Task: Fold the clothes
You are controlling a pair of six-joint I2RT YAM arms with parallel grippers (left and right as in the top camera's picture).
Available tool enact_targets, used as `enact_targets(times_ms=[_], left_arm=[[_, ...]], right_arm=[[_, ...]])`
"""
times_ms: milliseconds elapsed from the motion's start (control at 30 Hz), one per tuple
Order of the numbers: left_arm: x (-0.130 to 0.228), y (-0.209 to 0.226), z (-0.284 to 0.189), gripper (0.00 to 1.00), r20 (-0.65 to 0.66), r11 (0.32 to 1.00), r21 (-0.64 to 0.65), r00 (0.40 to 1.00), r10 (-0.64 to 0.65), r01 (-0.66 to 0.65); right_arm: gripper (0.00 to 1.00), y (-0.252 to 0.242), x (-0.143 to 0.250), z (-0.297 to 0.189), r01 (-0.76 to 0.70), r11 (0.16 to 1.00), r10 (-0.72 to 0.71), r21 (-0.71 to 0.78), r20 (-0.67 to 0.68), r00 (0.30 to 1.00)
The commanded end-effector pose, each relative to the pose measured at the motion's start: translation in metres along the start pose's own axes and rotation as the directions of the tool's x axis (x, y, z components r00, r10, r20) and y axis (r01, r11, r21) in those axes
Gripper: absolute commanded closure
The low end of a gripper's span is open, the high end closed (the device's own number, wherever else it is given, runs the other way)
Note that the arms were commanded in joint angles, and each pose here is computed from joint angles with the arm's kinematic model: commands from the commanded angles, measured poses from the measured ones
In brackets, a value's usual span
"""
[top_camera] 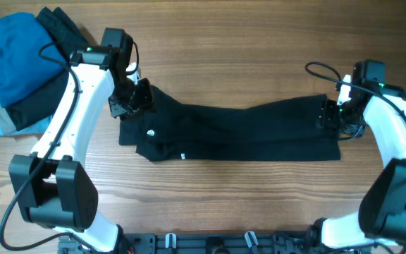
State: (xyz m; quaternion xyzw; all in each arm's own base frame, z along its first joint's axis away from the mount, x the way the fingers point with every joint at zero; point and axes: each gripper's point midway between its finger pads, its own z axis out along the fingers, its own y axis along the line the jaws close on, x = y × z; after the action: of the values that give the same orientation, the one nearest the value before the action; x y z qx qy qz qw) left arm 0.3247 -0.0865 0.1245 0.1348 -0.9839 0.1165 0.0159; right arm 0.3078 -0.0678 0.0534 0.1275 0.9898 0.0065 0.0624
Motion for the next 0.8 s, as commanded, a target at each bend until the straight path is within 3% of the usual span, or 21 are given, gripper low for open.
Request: enact_targets(times_ms=[0,200,333,400,467,600,700,733,767], left_arm=[[0.0,0.002,0.004,0.53,-0.01,1.0,-0.008,1.0,0.003,-0.003],[0.0,0.001,0.004,0.53,-0.009,1.0,-0.007,1.0,0.004,-0.004],[0.0,0.001,0.004,0.53,-0.01,1.0,-0.007,1.0,0.003,-0.003],[0.0,0.002,0.004,0.53,-0.01,1.0,-0.007,1.0,0.003,-0.003],[0.0,0.001,0.004,0.53,-0.01,1.0,-0.007,1.0,0.003,-0.003],[0.0,0.002,0.004,0.52,-0.007,1.0,-0.009,1.0,0.003,-0.003],[-0.003,0.005,0.004,0.51,0.009,1.0,-0.031,1.0,0.005,-0.005],[-0.004,0.005,0.004,0.51,0.014,1.0,-0.03,1.0,0.006,-0.006],[-0.005,0.005,0.004,0.51,0.018,1.0,-0.028,1.0,0.007,-0.007]], right_arm=[[0.19,-0.015,0.01,0.026,0.004,0.997,0.003,0.074,-0.09,0.996],[0.19,-0.018,0.001,0.034,-0.054,0.994,0.06,0.094,-0.059,0.996],[0.36,-0.01,0.001,0.035,-0.058,0.997,0.06,0.045,-0.064,0.996],[0.62,-0.01,0.005,0.034,-0.06,0.997,0.063,0.046,-0.077,0.995],[0.96,-0.01,0.012,0.034,-0.061,0.997,0.066,0.049,-0.106,0.992],[0.96,-0.017,0.054,0.025,-0.142,0.981,0.173,0.13,-0.264,0.949],[0.95,-0.048,0.07,0.014,-0.148,0.933,0.246,0.329,-0.279,0.928],[0.91,-0.049,0.067,0.015,-0.167,0.927,0.262,0.336,-0.259,0.93],[0.74,-0.049,0.06,0.017,-0.179,0.927,0.263,0.33,-0.232,0.936]])
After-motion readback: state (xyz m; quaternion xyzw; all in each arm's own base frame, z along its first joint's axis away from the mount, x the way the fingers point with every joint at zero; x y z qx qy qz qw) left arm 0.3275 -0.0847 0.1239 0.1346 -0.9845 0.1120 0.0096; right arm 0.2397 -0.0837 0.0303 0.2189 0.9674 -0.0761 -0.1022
